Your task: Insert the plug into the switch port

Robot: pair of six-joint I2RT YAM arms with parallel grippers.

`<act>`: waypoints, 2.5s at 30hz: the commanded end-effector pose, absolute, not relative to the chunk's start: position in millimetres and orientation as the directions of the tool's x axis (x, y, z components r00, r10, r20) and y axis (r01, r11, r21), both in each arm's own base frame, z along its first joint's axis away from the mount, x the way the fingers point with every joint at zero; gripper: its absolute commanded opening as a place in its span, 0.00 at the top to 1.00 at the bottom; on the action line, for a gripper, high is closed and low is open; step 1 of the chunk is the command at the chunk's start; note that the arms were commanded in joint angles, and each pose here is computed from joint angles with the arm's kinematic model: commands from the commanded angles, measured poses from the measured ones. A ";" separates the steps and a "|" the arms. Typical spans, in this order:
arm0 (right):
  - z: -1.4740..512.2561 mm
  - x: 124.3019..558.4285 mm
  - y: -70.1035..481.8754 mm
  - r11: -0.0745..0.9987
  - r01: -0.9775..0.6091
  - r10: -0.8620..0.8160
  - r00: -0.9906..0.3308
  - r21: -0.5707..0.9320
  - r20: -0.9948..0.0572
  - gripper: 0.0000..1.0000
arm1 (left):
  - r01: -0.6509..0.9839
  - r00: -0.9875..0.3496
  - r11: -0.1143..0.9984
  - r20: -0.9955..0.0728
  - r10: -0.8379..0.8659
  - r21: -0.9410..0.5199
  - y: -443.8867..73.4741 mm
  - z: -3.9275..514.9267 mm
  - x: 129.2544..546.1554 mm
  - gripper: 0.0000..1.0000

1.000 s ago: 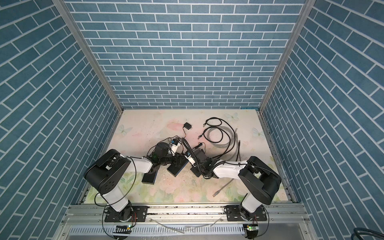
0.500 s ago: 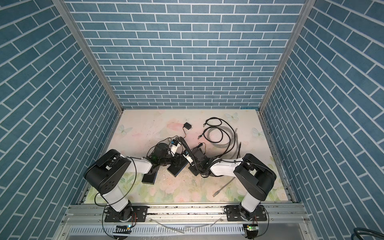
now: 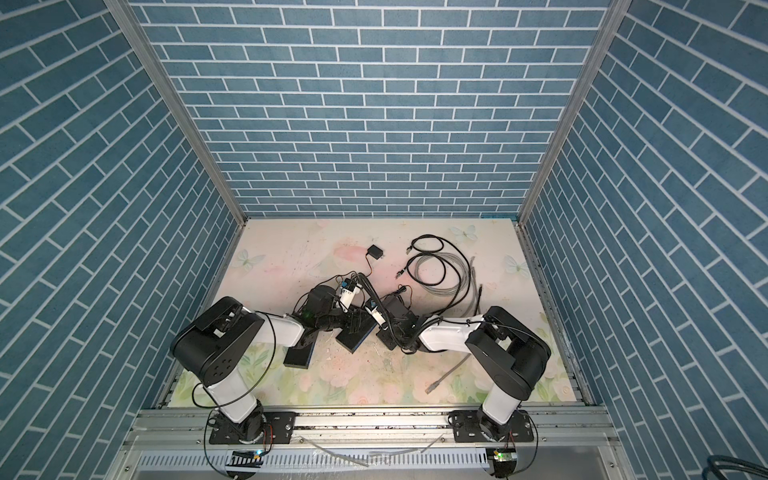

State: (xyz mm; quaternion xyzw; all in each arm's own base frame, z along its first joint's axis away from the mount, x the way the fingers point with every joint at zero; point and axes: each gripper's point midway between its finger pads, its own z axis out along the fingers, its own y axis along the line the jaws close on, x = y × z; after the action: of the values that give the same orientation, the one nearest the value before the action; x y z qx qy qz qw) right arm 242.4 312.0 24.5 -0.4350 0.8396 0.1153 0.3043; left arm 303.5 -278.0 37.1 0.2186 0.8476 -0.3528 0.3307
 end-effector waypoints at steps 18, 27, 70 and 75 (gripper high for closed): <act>87.1 276.0 383.5 0.464 -0.866 -0.542 -0.110 -0.188 -0.833 1.00 | 0.725 -0.682 0.401 -0.663 0.308 -0.560 -309.4 36.9 244.8 0.47; 127.7 297.8 401.9 0.541 -0.819 -0.389 -0.044 -0.189 -0.920 1.00 | 0.716 -0.693 0.392 -0.656 0.299 -0.578 -313.4 34.8 242.6 0.48; 93.9 281.4 320.6 0.437 -0.862 -0.691 -0.138 -0.258 -0.710 0.59 | 0.562 -0.623 0.741 -0.778 0.086 -0.368 -256.9 60.2 333.7 0.36; 112.3 270.1 299.4 0.395 -0.885 -0.716 -0.129 -0.246 -0.686 0.59 | 0.576 -0.594 0.754 -0.796 0.119 -0.317 -252.8 68.3 335.2 0.32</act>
State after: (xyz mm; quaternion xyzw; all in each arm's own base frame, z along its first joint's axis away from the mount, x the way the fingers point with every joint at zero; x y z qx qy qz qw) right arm 280.9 309.1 103.4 -0.5147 0.7497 0.1038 0.4029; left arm 331.9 -254.3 59.8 0.1907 0.8490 -0.3026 0.3888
